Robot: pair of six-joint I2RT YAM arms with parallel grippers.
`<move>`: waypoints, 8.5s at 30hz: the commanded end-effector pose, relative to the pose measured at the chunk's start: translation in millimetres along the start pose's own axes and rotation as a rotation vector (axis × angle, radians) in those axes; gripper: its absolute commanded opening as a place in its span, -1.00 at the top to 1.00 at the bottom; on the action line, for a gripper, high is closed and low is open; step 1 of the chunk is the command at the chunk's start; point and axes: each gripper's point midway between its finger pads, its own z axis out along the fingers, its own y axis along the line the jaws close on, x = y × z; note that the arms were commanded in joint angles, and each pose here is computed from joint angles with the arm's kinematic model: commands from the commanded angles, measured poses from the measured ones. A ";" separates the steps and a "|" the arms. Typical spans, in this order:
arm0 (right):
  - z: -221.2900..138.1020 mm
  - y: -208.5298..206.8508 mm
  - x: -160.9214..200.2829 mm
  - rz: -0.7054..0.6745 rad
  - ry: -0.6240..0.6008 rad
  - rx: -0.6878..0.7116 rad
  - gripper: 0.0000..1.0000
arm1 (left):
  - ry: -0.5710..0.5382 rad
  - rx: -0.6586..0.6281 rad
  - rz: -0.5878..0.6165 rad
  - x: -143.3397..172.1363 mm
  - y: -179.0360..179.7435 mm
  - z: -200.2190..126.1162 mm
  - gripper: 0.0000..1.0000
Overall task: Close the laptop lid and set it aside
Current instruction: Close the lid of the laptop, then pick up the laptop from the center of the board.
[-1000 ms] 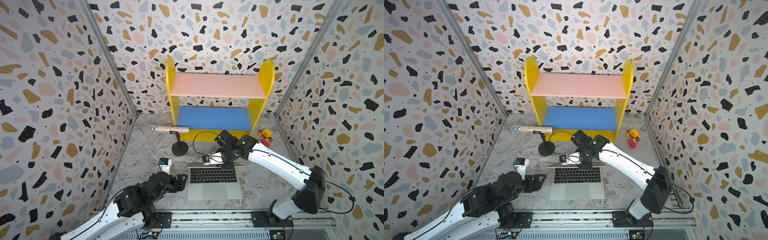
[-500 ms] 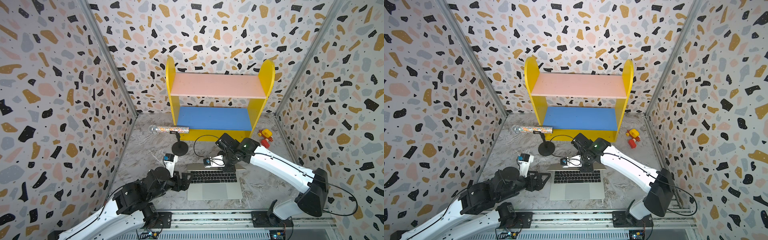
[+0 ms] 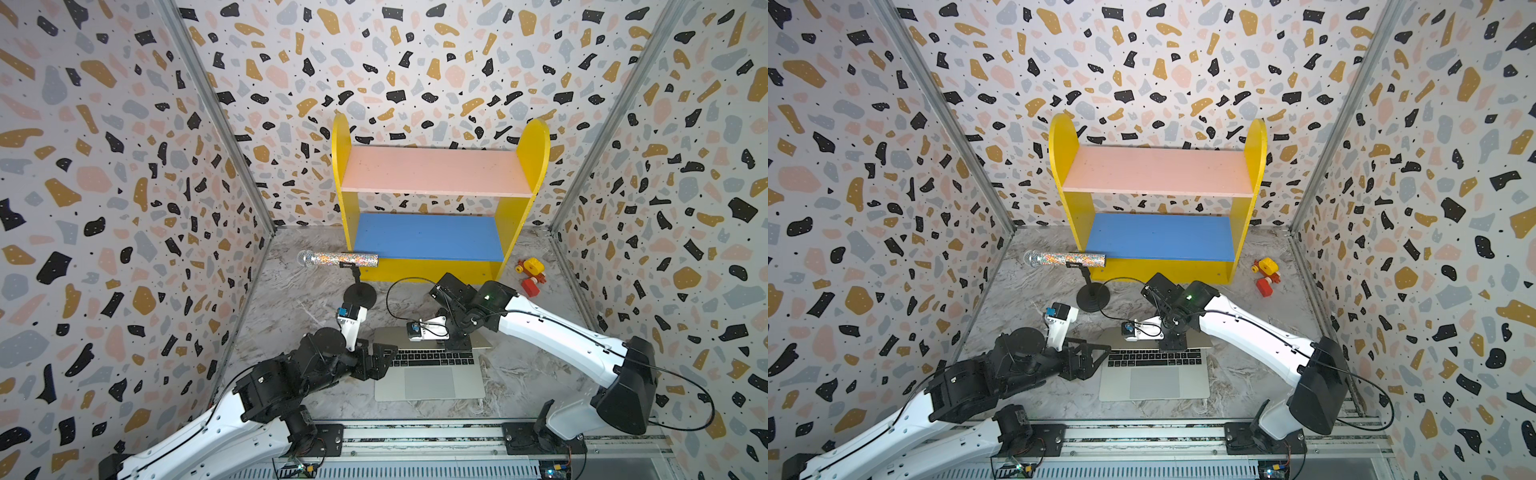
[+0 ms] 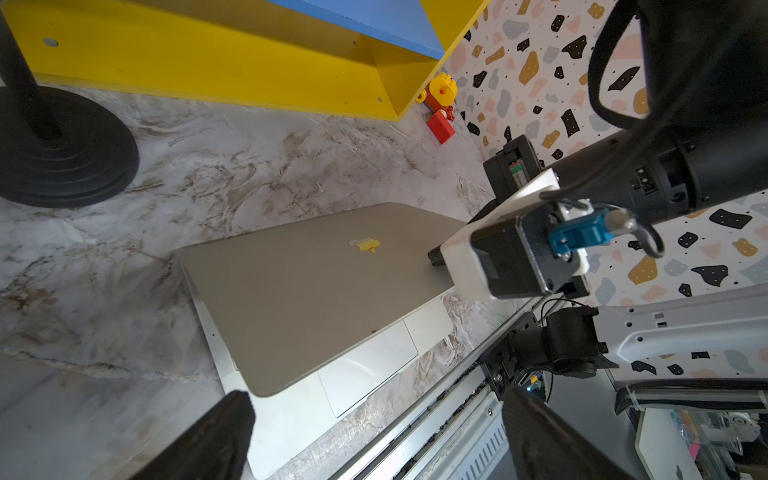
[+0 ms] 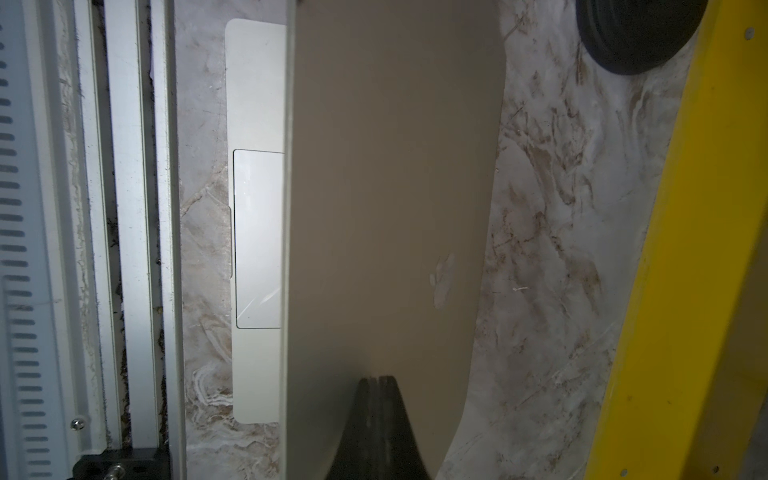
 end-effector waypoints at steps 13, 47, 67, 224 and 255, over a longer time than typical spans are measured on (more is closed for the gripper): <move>8.4 23.7 11.6 0.086 0.034 -0.075 1.00 | -0.062 0.045 -0.007 -11.0 -7.5 -13.0 -0.93; 39.6 53.6 25.8 0.161 0.099 -0.137 1.00 | -0.044 -0.018 -0.058 2.1 11.5 -4.8 -0.93; 58.1 61.5 38.3 0.208 0.151 -0.164 1.00 | 0.012 -0.067 -0.054 28.8 32.9 12.6 -0.94; 71.4 35.0 122.7 1.823 -0.705 -0.396 -0.47 | 0.328 0.054 -0.544 139.2 99.6 95.8 -0.63; 32.8 10.7 102.3 1.776 -0.908 -0.421 0.27 | 0.257 0.135 -0.527 119.1 84.9 91.1 -0.02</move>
